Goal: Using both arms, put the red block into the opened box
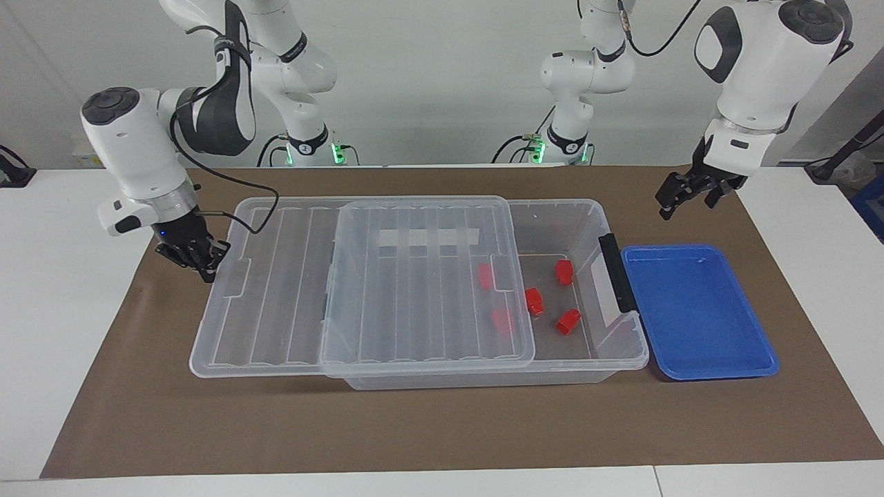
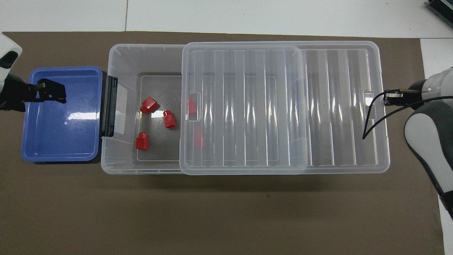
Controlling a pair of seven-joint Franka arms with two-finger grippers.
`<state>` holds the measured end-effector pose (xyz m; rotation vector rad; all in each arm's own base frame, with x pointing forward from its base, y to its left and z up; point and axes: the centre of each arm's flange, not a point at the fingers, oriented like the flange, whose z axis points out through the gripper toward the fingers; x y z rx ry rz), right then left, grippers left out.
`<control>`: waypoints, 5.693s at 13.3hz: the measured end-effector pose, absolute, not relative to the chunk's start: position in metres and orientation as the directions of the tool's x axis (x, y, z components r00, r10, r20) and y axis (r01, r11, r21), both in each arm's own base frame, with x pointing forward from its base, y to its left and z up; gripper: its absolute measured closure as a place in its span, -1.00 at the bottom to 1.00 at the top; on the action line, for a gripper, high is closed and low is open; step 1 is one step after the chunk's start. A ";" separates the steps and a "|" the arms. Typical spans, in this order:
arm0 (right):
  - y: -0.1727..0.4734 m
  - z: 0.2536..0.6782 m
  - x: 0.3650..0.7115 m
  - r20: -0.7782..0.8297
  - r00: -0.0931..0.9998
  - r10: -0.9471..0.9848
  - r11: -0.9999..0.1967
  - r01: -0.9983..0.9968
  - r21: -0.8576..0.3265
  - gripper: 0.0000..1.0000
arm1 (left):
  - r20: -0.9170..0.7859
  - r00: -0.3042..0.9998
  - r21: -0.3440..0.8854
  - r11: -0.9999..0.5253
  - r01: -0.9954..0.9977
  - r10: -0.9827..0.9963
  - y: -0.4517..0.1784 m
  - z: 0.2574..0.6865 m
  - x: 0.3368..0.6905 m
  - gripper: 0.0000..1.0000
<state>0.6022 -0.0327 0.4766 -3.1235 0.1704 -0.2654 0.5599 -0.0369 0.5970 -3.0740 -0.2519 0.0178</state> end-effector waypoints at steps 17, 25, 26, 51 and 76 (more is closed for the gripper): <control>0.104 0.475 0.595 0.168 0.983 0.080 -0.996 0.084 -0.018 0.98 | 0.029 0.999 -0.054 -0.998 -0.035 -0.037 -0.062 0.623 0.523 -1.00; 0.126 0.475 0.590 0.168 0.979 0.116 -0.993 0.120 -0.018 0.98 | 0.027 0.999 -0.054 -0.998 -0.028 -0.030 -0.058 0.622 0.524 -1.00; 0.127 0.475 0.590 0.168 0.979 0.117 -0.992 0.121 -0.018 0.98 | 0.027 0.999 -0.054 -0.998 -0.028 -0.029 -0.058 0.622 0.524 -1.00; 0.104 0.504 0.579 0.153 0.985 0.075 -0.996 0.081 -0.030 0.98 | 0.026 0.999 -0.054 -0.998 -0.028 -0.029 -0.058 0.622 0.524 -1.00; 0.007 0.654 0.548 0.033 0.993 -0.112 -0.994 -0.111 -0.018 -1.00 | 0.026 0.999 -0.054 -0.998 -0.028 -0.029 -0.058 0.622 0.524 -1.00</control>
